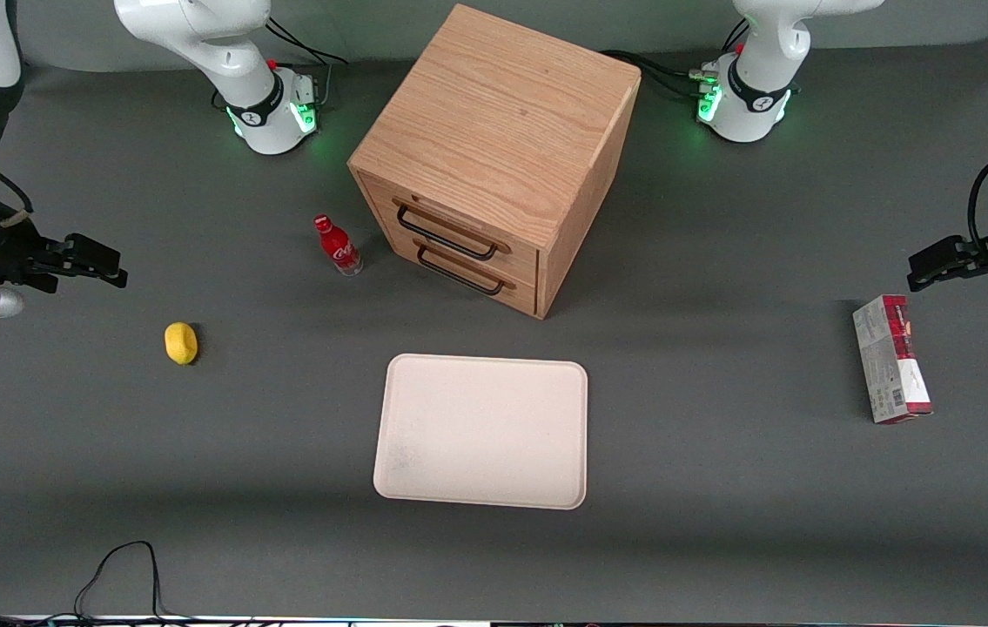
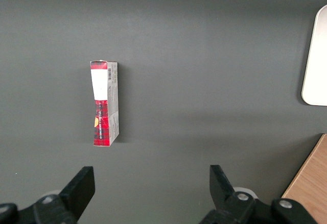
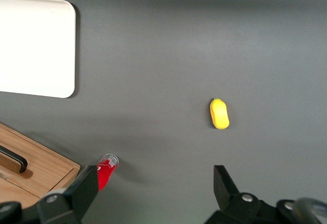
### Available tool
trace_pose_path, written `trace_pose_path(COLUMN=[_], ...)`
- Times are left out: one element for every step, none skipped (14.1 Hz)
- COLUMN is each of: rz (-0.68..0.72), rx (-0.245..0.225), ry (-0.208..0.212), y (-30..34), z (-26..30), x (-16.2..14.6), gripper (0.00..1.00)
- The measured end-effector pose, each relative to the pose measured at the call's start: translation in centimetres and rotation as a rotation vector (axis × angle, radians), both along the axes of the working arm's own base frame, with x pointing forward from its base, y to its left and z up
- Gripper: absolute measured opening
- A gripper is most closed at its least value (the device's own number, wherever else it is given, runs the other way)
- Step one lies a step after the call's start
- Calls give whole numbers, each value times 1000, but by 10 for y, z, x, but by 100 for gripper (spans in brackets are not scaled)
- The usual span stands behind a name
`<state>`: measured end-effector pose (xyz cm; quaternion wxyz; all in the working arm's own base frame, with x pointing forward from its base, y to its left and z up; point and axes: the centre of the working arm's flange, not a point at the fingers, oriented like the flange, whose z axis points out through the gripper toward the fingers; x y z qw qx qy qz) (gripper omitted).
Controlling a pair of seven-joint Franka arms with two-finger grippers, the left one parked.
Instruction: Place coke bottle on tray
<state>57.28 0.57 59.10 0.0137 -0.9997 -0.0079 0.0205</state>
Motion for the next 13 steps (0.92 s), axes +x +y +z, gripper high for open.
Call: trace_pose_path(rz=[-3,-3,-3,-2,0,3,4,5,5,4,4,4,4], rx=[0,0,0,0,0,0,0,0,0,-1,-1,-1,1], ry=[8,28,38,39,39,39,37,34,31,28,27,29,31], y=[-2,-2,-2,-1,0,1,2,3,2,2,2,2,3], z=[1,0,-1,-1,-1,-1,0,2,3,4,4,3,2], x=[-1,-3,-5,-5,-5,-5,-5,-4,-4,-3,-3,-2,-1], gripper=[100,100,100,100,100,100,100,100,100,100,100,100,100])
